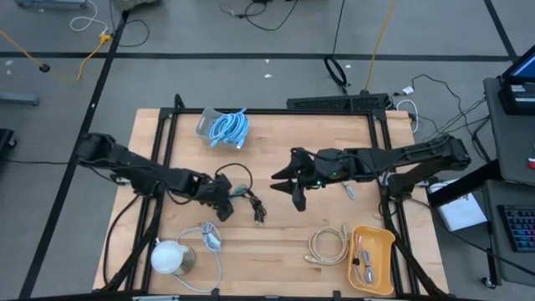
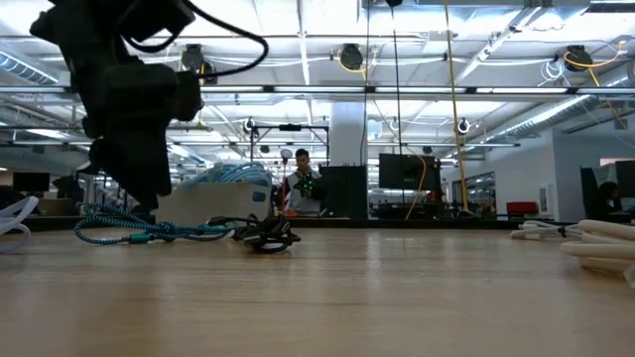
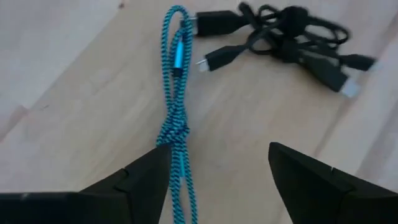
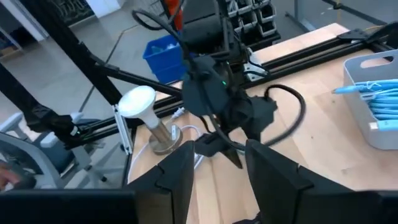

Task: Pick & Place USB Port
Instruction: Put the dark blue charger cable into the yellow bin

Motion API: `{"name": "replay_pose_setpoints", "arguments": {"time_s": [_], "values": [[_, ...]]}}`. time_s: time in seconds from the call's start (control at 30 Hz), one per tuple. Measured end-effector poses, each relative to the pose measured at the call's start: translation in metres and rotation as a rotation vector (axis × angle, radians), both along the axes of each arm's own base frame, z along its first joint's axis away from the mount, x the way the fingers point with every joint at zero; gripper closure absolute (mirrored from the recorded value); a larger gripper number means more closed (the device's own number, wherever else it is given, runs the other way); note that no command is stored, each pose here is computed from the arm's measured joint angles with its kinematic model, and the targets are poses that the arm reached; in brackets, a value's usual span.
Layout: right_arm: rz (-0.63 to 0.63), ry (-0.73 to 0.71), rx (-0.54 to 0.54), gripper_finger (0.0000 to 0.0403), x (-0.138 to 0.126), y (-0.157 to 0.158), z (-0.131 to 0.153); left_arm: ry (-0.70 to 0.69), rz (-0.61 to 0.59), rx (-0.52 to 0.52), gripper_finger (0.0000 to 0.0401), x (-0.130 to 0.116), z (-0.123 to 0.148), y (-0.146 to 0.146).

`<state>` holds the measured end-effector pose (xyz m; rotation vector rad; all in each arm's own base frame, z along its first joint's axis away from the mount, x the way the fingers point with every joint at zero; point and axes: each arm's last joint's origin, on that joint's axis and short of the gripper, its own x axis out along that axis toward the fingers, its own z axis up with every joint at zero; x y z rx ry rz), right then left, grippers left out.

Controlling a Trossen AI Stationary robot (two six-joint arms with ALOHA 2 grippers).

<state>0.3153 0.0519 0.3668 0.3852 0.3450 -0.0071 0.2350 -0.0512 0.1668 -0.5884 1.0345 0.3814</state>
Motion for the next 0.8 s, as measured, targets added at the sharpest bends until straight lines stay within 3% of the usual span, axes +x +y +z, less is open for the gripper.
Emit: {"name": "replay_pose_setpoints", "arguments": {"time_s": [0.67,0.8], "values": [[0.018,-0.074,0.029,0.0265,-0.017,0.013,0.017,0.084,-0.008,0.028,0.0321,0.006,-0.017,0.012],[0.020,-0.081,0.032,0.0268,-0.021,0.013,0.021,0.089,-0.011,0.034,0.0373,0.006,-0.017,0.014]]}}
